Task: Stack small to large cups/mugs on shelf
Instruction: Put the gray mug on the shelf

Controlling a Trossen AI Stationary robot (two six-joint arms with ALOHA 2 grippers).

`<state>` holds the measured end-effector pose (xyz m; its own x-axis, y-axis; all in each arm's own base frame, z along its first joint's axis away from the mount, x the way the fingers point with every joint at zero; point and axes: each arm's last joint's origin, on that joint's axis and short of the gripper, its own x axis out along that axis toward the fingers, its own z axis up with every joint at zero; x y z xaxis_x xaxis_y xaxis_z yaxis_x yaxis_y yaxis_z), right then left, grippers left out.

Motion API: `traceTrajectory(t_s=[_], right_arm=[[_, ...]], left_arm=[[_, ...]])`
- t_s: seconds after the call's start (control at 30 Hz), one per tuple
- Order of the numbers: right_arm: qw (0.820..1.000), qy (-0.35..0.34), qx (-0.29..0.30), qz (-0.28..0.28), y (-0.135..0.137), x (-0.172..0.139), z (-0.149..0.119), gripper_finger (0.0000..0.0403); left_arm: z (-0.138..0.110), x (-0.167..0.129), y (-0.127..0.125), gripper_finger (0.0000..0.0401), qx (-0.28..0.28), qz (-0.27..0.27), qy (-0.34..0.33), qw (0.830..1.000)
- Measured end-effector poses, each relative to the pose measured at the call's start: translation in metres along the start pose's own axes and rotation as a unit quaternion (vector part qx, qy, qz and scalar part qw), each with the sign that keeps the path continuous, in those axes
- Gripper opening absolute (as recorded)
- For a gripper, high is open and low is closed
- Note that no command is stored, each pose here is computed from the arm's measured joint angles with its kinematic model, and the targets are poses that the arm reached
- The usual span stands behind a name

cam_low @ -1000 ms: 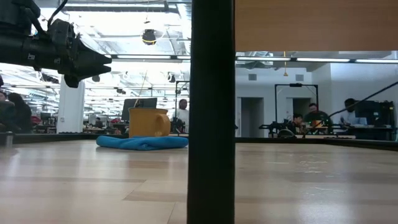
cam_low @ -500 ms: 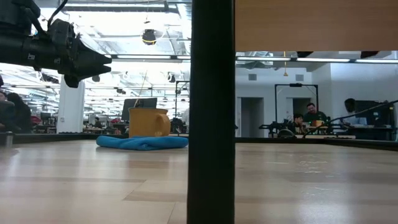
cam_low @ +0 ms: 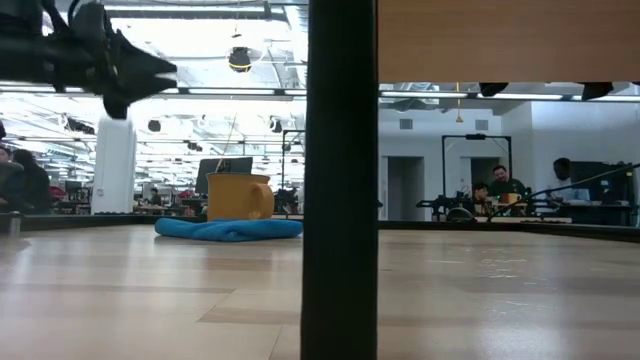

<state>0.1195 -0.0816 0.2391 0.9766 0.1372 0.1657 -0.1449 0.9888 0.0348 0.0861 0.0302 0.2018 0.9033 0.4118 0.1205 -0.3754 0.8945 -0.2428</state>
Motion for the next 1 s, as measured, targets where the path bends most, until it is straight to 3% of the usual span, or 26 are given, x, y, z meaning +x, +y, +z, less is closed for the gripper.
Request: traceTrajectory(t_s=[0.23,0.3,0.53,0.73,1.0], right_arm=[[1.0,-0.005,0.0,-0.021,-0.001,0.0,0.0,0.0187],[1.0,-0.005,0.0,-0.021,-0.001,0.0,0.0,0.0187],[0.999,-0.008,0.001,-0.034,-0.002,0.0,0.0,0.0185],[0.999,-0.008,0.001,-0.036,-0.002,0.0,0.0,0.0187],[0.999,-0.008,0.001,-0.036,-0.002,0.0,0.0,0.0185]], left_arm=[[0.039,-0.012,-0.01,0.0148,0.022,-0.033,0.016,0.999],[0.05,-0.016,-0.013,0.014,0.006,-0.045,0.021,0.999],[0.071,-0.009,-0.025,0.0119,-0.006,-0.122,0.06,0.991],[0.076,0.006,-0.032,0.0114,0.009,-0.125,0.154,0.98],[0.089,0.014,-0.04,0.0114,0.021,-0.121,0.285,0.951]])
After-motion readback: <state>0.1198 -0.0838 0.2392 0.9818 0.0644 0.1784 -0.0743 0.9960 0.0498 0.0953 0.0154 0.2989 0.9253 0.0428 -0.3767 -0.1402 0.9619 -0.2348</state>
